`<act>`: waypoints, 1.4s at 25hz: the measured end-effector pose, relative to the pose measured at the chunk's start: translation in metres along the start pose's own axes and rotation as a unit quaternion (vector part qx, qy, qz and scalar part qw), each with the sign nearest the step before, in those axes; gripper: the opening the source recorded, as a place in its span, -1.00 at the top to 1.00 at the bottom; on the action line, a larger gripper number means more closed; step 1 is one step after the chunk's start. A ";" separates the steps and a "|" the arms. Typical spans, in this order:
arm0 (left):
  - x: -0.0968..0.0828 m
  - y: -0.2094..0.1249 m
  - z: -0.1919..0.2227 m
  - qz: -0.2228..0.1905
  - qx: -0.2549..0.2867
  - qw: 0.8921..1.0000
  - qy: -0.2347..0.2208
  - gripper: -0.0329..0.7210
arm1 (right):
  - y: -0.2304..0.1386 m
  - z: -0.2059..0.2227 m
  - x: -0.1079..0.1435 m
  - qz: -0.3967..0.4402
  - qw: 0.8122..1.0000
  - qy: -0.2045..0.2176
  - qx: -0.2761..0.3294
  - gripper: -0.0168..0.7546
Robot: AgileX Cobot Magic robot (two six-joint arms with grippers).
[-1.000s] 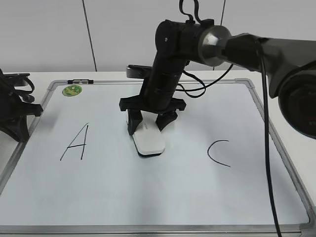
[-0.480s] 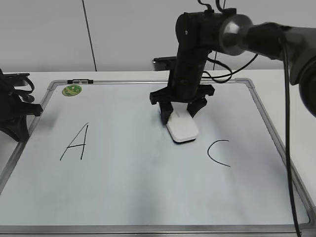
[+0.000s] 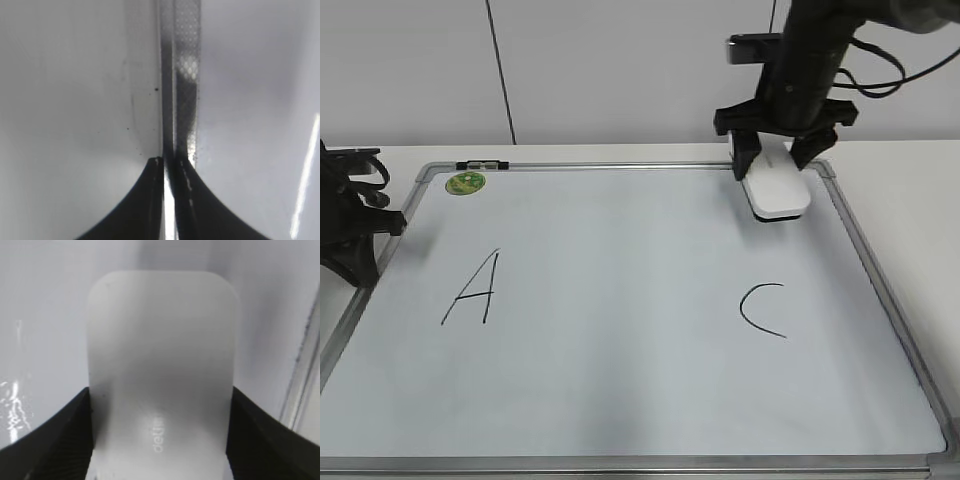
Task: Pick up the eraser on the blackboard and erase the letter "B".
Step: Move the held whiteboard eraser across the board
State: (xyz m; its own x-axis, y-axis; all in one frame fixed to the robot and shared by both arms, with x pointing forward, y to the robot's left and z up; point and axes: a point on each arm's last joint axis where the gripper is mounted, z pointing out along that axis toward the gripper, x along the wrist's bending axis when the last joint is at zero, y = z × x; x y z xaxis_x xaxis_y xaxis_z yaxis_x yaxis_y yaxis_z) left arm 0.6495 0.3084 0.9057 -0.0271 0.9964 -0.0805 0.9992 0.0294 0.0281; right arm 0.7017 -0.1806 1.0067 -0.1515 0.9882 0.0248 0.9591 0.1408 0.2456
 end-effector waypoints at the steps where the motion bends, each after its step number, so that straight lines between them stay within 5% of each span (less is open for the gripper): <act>1: 0.000 0.000 0.000 0.000 0.000 1.000 0.000 0.84 | -0.002 0.000 -0.008 0.008 1.000 -0.003 0.005 -0.40; 20: 0.000 0.000 0.000 0.000 0.001 1.000 0.000 0.84 | -0.030 0.033 -0.084 0.079 0.993 -0.022 0.083 -0.40; 35: 0.000 0.000 0.000 0.000 0.001 1.000 0.000 0.84 | -0.033 0.060 -0.085 0.077 0.991 0.002 0.109 -0.40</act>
State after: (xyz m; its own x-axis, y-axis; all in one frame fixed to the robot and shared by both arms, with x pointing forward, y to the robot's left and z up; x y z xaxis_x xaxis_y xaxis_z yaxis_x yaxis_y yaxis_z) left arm 0.6493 0.3084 0.9057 -0.0271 0.9964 -0.0806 0.9992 0.0293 0.0260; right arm 0.6969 -0.2654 0.9383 -0.0006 0.9988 0.0490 0.9997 -0.0006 0.0233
